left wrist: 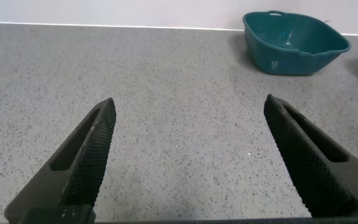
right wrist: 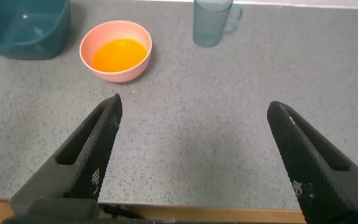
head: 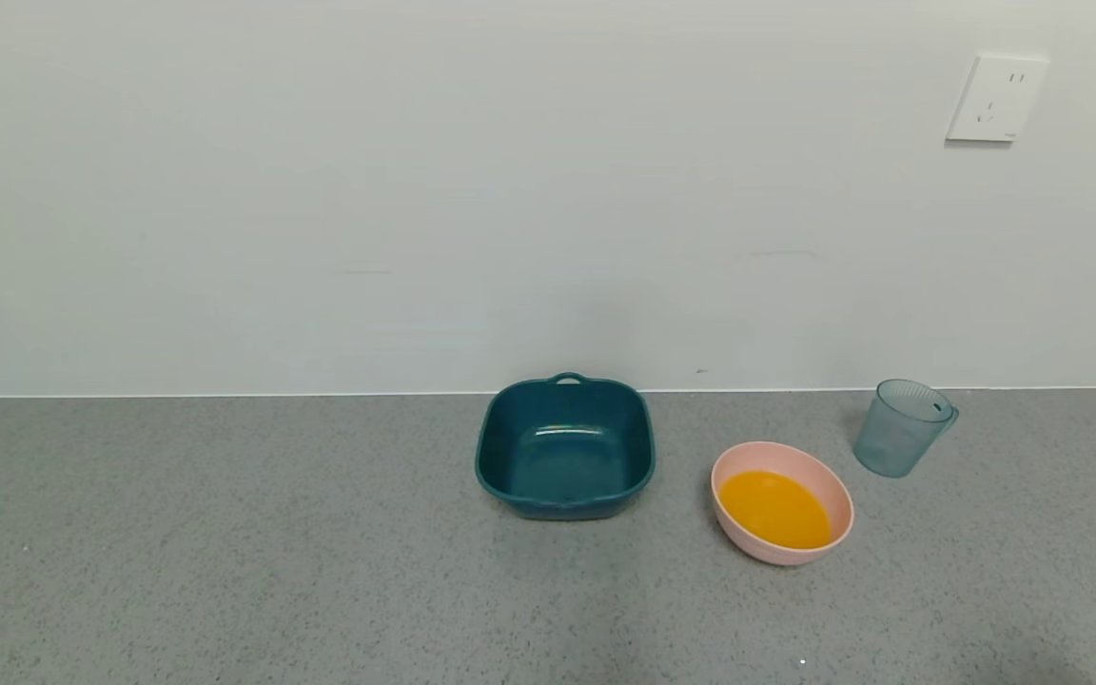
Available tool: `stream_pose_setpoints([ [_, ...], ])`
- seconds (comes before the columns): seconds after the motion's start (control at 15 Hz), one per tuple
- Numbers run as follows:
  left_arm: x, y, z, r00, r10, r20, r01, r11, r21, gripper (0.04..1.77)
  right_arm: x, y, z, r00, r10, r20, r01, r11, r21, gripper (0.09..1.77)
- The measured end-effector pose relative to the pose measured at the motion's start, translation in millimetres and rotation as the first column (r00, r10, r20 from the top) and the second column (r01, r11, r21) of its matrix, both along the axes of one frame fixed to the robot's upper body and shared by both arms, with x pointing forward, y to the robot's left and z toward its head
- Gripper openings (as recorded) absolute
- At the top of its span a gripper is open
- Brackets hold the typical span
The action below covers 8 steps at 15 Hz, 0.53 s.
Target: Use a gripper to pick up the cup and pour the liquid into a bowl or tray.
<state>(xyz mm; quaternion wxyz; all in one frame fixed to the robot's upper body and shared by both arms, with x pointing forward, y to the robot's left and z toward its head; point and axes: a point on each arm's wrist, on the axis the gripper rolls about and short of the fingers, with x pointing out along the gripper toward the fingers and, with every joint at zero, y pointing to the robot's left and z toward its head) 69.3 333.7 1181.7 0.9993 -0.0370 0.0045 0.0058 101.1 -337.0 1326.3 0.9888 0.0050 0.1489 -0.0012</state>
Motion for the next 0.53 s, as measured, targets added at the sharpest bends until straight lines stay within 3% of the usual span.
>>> stream_pose_setpoints([
  [0.13,0,0,0,1.0,0.0,0.0,0.0,1.0,0.0,1.72,-30,-1,3,0.997,-0.028,0.072,0.028,1.0,0.002,1.7],
  [0.33,0,0,0,1.0,0.0,0.0,0.0,1.0,0.0,1.72,-61,2,7,0.977,-0.093,0.194,0.093,0.996,0.009,1.7],
  [0.53,0,0,0,1.0,0.0,0.0,0.0,1.0,0.0,1.72,-82,4,13,0.965,-0.123,0.232,0.114,0.992,0.052,1.7],
])
